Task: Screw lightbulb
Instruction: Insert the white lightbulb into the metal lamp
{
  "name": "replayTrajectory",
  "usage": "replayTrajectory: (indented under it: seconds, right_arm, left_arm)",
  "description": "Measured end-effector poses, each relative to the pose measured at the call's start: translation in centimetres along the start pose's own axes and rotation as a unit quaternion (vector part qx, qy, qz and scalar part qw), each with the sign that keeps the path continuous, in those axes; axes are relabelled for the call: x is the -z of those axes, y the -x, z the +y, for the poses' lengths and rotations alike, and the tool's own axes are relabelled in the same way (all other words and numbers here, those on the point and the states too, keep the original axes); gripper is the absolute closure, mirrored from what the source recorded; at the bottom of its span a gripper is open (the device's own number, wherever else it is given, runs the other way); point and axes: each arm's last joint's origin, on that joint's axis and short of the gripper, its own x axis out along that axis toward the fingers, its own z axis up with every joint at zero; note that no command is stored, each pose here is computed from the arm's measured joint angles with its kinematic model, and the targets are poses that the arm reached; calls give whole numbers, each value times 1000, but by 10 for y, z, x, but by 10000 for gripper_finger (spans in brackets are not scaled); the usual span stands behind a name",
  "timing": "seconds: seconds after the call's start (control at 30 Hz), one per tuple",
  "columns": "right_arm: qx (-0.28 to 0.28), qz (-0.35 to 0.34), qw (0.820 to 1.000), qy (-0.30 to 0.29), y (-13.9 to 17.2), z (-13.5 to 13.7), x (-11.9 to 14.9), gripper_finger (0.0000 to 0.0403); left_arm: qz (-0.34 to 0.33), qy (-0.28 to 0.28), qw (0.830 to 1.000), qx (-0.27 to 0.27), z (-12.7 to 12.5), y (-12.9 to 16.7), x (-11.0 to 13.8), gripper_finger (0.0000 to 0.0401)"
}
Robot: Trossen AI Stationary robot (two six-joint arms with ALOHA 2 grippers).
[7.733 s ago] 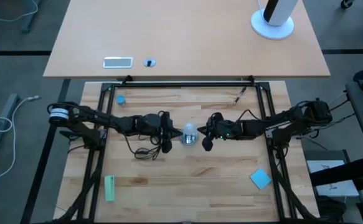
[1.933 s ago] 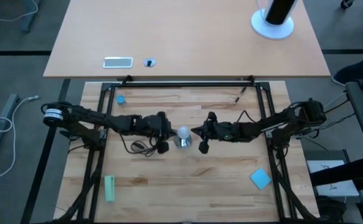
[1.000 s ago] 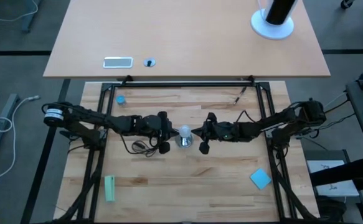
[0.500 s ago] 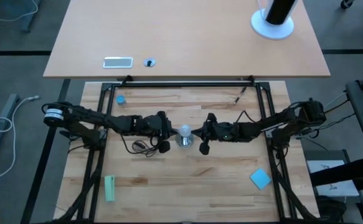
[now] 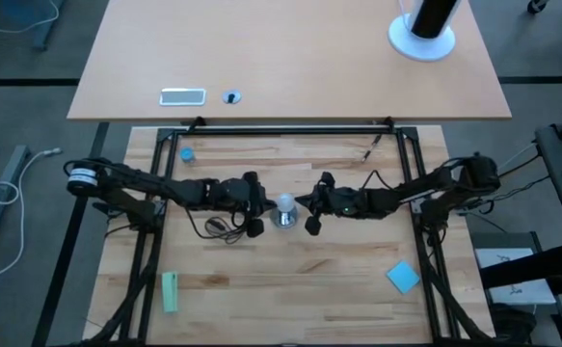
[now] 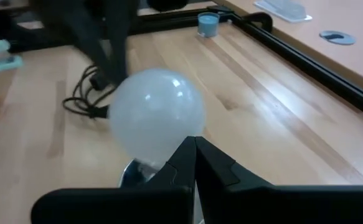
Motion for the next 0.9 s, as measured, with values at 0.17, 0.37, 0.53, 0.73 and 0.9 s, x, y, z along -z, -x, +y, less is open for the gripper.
replayTrajectory:
  seconds: [0.17, 0.37, 0.53, 0.73, 0.9]
  right_arm:
    - [-1, 1, 1000, 0, -9, 3, -2, 403]
    - [-7, 3, 1000, 2, -10, 6, -4, 403]
    - [-22, 17, 1000, 1, -6, 6, -5, 403]
    - [-67, 32, 997, 4, -4, 16, -1, 403]
    - [-55, 37, 998, 2, -3, 18, 1, 403]
  left_arm:
    - [12, -1, 1000, 4, -1, -5, 4, 401]
    - [21, -1, 1000, 3, -1, -5, 6, 401]
    - [37, -2, 999, -8, 0, -5, 9, 401]
    - [42, 7, 997, -60, 5, -5, 11, 401]
    - [44, 9, 997, -56, 5, -3, 11, 401]
